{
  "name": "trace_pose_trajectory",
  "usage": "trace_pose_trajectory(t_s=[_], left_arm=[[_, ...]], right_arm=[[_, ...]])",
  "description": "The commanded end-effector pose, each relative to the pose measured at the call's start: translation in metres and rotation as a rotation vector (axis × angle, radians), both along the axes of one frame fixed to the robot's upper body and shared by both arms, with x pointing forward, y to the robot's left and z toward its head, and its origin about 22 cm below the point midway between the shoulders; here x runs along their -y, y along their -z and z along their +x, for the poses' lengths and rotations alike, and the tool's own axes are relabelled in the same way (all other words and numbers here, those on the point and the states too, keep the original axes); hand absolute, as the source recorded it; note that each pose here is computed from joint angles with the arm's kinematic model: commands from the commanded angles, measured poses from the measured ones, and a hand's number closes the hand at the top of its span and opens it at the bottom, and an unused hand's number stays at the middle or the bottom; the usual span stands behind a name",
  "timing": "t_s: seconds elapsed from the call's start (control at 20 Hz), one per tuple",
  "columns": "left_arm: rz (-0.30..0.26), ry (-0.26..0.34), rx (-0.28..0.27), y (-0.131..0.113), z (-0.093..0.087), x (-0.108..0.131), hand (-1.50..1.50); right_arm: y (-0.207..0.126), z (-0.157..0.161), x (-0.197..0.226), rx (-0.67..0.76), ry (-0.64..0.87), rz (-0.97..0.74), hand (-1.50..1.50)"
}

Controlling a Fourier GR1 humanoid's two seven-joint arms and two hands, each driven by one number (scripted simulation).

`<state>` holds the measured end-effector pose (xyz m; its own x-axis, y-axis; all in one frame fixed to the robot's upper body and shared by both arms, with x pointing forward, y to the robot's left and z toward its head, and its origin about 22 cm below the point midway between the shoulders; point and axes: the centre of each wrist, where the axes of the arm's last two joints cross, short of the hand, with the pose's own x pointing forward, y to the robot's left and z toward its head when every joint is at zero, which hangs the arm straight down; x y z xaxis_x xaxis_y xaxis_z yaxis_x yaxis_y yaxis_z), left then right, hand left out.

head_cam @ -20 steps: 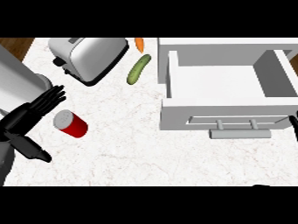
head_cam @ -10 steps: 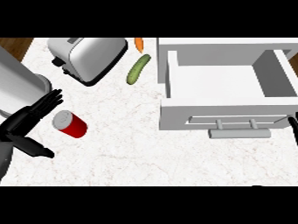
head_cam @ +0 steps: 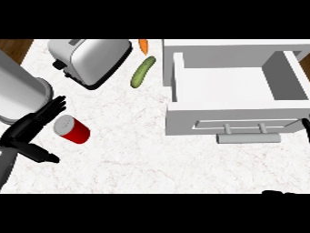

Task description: Pick up the can, place it into the drawer and close the drawer

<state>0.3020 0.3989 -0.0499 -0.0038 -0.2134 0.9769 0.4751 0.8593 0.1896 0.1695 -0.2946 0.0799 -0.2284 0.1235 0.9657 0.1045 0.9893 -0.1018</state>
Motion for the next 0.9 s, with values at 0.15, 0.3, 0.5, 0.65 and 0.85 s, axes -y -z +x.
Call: trace_pose_trajectory(t_s=[0.15,0.3,0.5,0.65,0.85], left_arm=[[-0.108,0.084,0.001,0.02,-0.012,-0.001,-1.5],[-0.101,0.073,0.005,0.008,0.002,-0.009,-1.5],[-0.112,0.075,0.013,0.024,-0.001,0.01,-1.5],[-0.122,0.074,-0.006,0.023,0.005,0.014,-1.5],[-0.123,0.097,-0.009,0.024,0.009,0.022,-1.5]], right_arm=[[0.006,-0.009,0.012,0.01,0.004,0.011,-1.5],[-0.008,0.003,0.005,0.008,-0.008,-0.003,-1.5],[-0.006,-0.007,0.001,0.013,-0.008,-0.015,-1.5],[-0.009,-0.005,-0.009,0.004,-0.004,-0.006,-1.5],[-0.014,-0.002,0.006,0.002,-0.022,0.016,-1.5]])
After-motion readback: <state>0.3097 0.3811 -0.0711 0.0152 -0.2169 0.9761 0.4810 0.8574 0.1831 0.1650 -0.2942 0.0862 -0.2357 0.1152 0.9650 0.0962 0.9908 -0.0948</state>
